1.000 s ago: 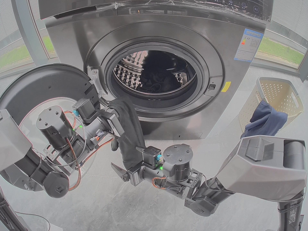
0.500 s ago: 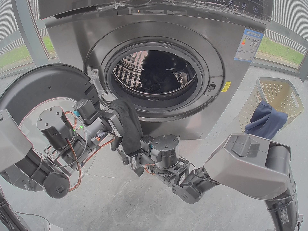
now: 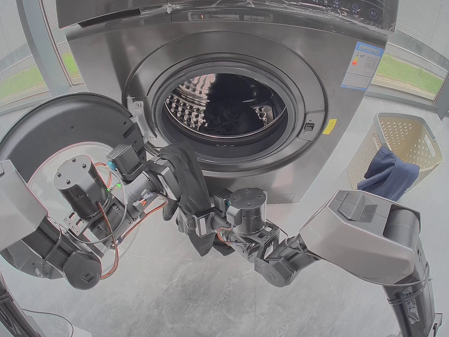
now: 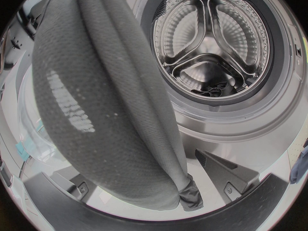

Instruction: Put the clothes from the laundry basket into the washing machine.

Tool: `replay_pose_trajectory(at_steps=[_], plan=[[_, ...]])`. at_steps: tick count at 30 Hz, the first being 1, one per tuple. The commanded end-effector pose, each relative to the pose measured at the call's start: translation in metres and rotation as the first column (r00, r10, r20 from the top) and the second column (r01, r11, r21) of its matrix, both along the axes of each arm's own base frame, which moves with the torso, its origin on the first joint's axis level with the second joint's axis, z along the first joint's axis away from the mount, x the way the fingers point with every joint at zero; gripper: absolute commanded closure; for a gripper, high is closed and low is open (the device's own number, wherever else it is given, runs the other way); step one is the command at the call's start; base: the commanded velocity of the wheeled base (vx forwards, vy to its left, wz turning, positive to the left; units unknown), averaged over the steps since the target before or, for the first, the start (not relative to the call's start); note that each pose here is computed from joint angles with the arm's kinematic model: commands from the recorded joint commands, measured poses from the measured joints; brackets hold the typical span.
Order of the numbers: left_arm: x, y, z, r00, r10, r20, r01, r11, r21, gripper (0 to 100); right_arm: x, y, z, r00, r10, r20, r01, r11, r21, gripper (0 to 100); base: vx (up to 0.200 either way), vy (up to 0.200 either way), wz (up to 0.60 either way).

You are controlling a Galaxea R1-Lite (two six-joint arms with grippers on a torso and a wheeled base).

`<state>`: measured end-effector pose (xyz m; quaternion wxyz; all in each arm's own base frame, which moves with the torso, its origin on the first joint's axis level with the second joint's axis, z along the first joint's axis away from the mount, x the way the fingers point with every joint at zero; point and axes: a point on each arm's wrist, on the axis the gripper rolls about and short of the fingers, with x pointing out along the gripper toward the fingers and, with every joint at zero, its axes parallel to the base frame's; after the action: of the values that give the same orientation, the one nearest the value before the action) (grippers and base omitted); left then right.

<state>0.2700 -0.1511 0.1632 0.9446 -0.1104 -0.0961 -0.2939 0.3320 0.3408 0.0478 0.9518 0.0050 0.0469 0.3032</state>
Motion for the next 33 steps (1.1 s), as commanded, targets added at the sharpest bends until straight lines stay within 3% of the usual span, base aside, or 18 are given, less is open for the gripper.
replay_pose_trajectory(at_steps=[1,11,20,24,33], plan=[[0.0,0.0,0.0,1.0,-0.001,0.0,0.001,1.0,-0.001,100,0.002,-0.005,0.003,1.0,-0.01,0.002,0.01,1.0,0.003,0,0.0,0.0,0.0],[0.0,0.001,0.0,1.0,0.002,-0.003,-0.002,1.0,0.0,100,0.003,-0.054,0.029,0.996,-0.086,-0.005,0.086,0.996,-0.019,0,0.0,0.0,0.0],[0.0,0.001,0.0,1.0,0.001,-0.002,-0.001,1.0,0.0,100,0.012,-0.073,0.03,0.991,-0.132,0.001,0.132,0.991,-0.032,0,0.0,0.0,0.0],[0.0,0.001,0.0,1.0,0.002,-0.002,-0.002,1.0,0.0,100,0.02,-0.081,0.024,0.989,-0.149,0.009,0.149,0.988,-0.038,0,0.0,0.0,0.0],[-0.001,0.001,0.0,1.0,0.0,-0.001,0.0,1.0,0.001,100,0.031,-0.074,-0.009,0.989,-0.146,-0.008,0.145,0.988,-0.054,0,0.0,0.0,0.0]])
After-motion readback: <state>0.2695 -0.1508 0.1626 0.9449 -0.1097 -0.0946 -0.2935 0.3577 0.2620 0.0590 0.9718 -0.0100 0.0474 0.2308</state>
